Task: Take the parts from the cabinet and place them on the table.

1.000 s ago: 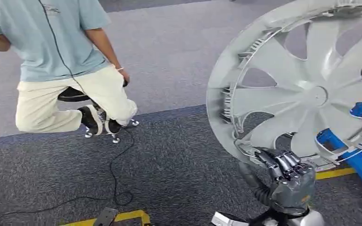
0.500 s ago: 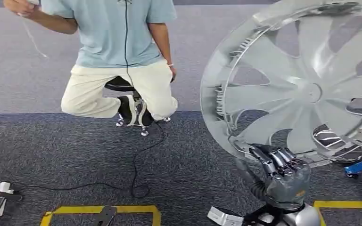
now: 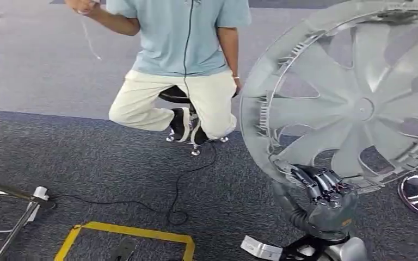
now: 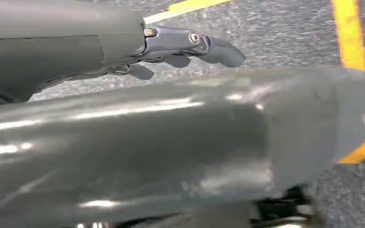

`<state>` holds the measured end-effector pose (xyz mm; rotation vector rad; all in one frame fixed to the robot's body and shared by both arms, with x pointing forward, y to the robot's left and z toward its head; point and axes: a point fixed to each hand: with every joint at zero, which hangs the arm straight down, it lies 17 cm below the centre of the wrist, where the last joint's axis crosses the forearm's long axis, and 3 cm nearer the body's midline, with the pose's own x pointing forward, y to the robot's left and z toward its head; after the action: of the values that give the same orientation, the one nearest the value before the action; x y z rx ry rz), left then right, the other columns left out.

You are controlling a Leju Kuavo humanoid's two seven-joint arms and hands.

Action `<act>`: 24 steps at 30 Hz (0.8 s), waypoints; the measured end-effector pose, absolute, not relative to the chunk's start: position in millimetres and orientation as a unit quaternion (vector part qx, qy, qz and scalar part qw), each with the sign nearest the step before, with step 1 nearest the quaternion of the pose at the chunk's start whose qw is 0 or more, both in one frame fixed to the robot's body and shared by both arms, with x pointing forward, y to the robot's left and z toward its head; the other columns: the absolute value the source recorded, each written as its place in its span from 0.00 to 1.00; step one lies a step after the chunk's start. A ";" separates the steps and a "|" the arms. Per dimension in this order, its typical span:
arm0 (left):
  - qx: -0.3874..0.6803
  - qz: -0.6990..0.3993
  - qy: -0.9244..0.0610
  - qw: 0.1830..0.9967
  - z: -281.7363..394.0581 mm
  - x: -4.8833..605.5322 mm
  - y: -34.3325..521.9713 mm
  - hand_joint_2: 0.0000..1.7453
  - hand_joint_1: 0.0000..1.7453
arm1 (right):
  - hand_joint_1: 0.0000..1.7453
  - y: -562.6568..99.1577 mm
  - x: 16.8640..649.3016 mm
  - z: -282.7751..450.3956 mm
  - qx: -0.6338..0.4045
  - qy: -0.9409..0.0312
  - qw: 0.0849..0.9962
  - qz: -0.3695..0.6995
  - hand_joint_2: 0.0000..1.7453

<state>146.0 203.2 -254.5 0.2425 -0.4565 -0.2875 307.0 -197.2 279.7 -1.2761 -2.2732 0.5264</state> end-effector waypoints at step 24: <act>0.115 -0.127 -0.224 0.959 -256.0 140.9 205.8 0.00 0.00 | 1.00 -189.1 312.5 275.4 -0.468 -0.826 0.239 0.204 1.00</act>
<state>140.9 205.8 -256.0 0.2327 -0.4547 -0.2583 312.5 -189.1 275.4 -1.2816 -2.2612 0.5593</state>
